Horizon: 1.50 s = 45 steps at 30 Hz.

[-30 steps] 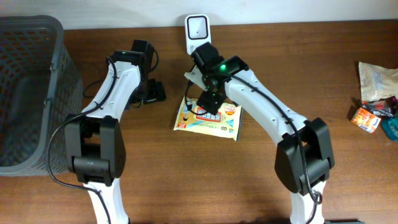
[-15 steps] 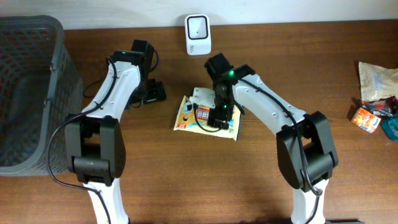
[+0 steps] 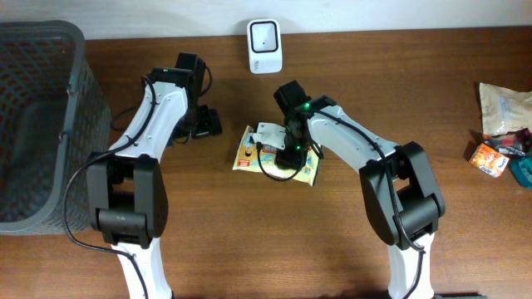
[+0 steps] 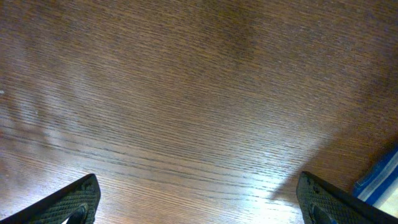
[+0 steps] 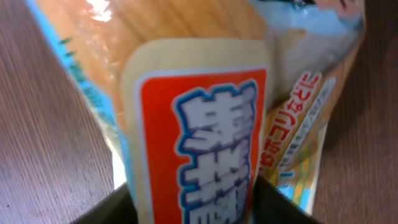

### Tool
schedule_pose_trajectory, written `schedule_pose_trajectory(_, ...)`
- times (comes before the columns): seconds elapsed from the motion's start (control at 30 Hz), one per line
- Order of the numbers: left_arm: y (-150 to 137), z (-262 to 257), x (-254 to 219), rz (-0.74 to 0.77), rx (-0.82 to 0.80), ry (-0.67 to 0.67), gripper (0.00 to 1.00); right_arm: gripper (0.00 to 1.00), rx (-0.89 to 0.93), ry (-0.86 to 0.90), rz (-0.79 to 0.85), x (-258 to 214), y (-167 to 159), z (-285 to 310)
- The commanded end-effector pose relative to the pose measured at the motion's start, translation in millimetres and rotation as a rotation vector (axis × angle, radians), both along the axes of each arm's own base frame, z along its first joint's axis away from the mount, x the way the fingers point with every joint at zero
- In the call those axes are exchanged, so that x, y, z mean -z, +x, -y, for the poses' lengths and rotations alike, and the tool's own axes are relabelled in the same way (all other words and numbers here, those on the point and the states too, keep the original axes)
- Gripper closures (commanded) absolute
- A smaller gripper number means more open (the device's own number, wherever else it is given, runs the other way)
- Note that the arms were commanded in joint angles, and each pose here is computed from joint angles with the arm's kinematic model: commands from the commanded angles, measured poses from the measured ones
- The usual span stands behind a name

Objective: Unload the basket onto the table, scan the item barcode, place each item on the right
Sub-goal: 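Lift the packet up to the white scanner with the right gripper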

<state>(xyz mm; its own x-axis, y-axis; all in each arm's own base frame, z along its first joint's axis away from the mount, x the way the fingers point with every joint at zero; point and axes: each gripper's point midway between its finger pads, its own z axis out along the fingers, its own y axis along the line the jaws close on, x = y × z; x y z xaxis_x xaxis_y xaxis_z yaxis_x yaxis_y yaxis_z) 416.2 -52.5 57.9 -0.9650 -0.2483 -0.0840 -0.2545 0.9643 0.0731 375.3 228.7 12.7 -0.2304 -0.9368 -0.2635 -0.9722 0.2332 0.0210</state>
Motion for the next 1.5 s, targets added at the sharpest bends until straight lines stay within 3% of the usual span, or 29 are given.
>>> schedule_pose_trajectory(0.0, 2.8, 2.5, -5.8, 0.015, 0.009, -0.013, 0.01, 0.73, 0.113, -0.003, -0.062, 21.8, -3.2, 0.4)
schedule_pose_trajectory(0.2, 2.8, 2.5, -5.8, 0.015, 0.009, -0.013, 0.01, 0.96, 0.334, 0.006, 0.018, -9.8, 32.3, -2.6)
schedule_pose_trajectory(0.43, 2.8, 2.4, -5.8, 0.015, 0.009, -0.012, 0.01, 0.96, 0.695, 0.075, 0.205, -82.9, 103.1, 19.4)
schedule_pose_trajectory(0.6, 2.8, 2.5, -5.8, 0.015, 0.009, -0.013, 0.01, 0.96, 1.029, 0.325, 0.208, -116.6, 147.7, 25.3)
schedule_pose_trajectory(0.87, 2.8, 2.5, -5.8, 0.015, 0.009, -0.013, 0.01, 0.96, 1.102, 0.771, 0.352, -185.2, 212.5, -8.5)
schedule_pose_trajectory(0.97, 2.8, 2.5, -5.8, 0.015, 0.009, -0.013, 0.01, 0.96, 1.164, 0.852, 0.392, -192.1, 228.4, -6.1)
schedule_pose_trajectory(1.1, 2.8, 2.4, -5.8, 0.015, 0.009, -0.012, 0.01, 0.96, 1.151, 0.919, 0.443, -186.3, 245.8, -11.5)
schedule_pose_trajectory(1.27, 2.8, 2.5, -5.8, 0.015, 0.009, -0.013, 0.01, 0.96, 1.165, 0.872, 0.411, -149.2, 249.6, -13.7)
schedule_pose_trajectory(1.47, 2.8, 2.5, -5.8, 0.015, 0.009, -0.013, 0.01, 0.96, 1.152, 0.892, 0.42, -157.2, 250.3, -19.3)
